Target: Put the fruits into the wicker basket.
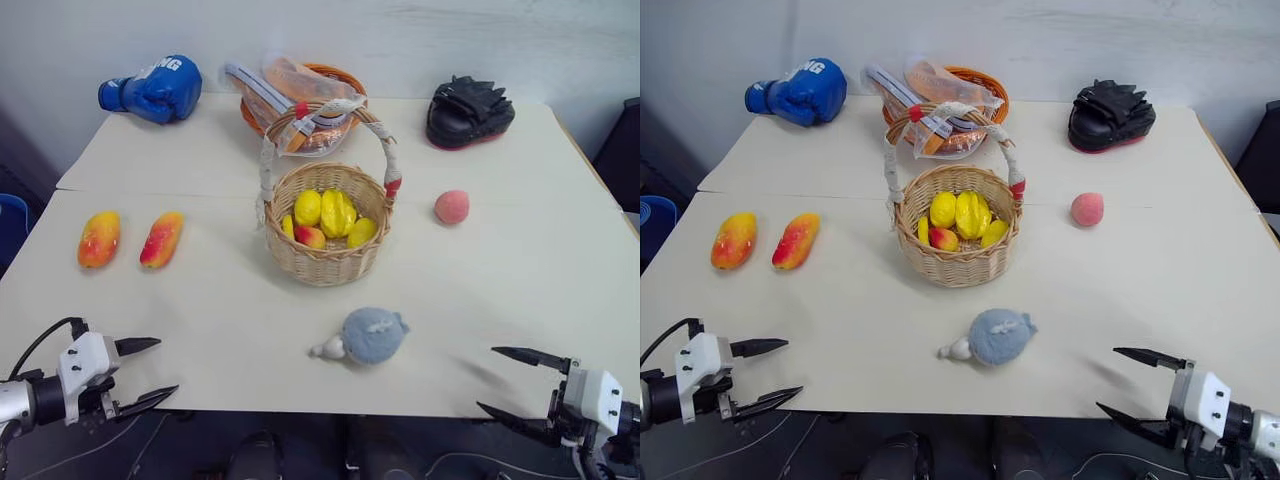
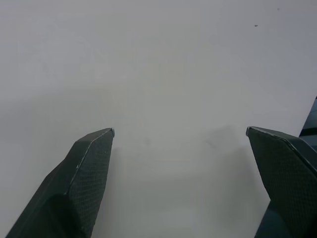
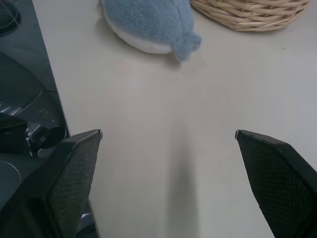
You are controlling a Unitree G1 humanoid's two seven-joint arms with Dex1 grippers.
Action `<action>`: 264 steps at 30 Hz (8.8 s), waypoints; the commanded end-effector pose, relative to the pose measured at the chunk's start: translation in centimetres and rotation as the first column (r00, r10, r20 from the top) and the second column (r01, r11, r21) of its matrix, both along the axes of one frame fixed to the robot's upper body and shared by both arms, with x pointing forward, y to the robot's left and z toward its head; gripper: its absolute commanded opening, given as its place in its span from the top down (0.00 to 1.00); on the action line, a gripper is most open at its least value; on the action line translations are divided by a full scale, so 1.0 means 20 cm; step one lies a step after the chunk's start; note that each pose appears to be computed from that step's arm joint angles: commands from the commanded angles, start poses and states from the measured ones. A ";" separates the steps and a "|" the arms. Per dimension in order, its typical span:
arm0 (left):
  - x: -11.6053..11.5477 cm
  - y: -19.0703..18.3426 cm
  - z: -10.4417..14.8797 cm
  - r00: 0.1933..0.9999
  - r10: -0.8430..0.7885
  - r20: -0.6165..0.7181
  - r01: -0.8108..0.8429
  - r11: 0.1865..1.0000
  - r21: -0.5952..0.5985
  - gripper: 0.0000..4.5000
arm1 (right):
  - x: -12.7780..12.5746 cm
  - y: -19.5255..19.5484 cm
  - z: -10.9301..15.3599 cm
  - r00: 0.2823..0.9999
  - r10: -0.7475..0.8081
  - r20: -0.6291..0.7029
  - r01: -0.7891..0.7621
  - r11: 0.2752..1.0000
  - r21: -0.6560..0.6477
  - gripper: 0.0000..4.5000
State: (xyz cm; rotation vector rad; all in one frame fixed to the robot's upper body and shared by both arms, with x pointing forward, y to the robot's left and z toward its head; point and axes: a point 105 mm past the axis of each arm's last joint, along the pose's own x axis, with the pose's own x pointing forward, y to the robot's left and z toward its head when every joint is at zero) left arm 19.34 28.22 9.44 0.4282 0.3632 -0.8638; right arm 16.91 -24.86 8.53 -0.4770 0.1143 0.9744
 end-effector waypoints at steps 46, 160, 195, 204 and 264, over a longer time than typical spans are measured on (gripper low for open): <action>0.14 -0.72 0.24 0.860 -0.505 0.073 0.502 0.813 -0.293 0.00 | 0.38 0.29 0.40 0.975 0.023 -0.221 0.065 0.922 0.382 0.69; 0.78 -0.93 0.78 0.901 -0.253 0.352 0.356 0.896 -0.265 0.01 | 0.25 0.37 0.54 0.886 -0.220 0.408 0.034 0.909 0.416 0.00; 0.64 0.30 0.37 0.790 0.612 0.041 -0.561 0.748 -0.354 0.01 | 0.36 0.68 0.40 0.875 0.160 0.456 -0.377 0.817 0.436 0.00; 0.92 0.19 0.24 0.814 0.573 -0.094 -0.575 0.773 -0.268 0.10 | 0.40 0.74 0.49 0.861 0.134 0.491 -0.375 0.821 0.432 0.00; 0.44 -0.39 0.59 0.926 -0.169 0.338 0.290 0.892 -0.347 0.00 | 0.60 -0.08 0.48 0.796 -0.597 0.098 0.471 0.713 0.520 0.00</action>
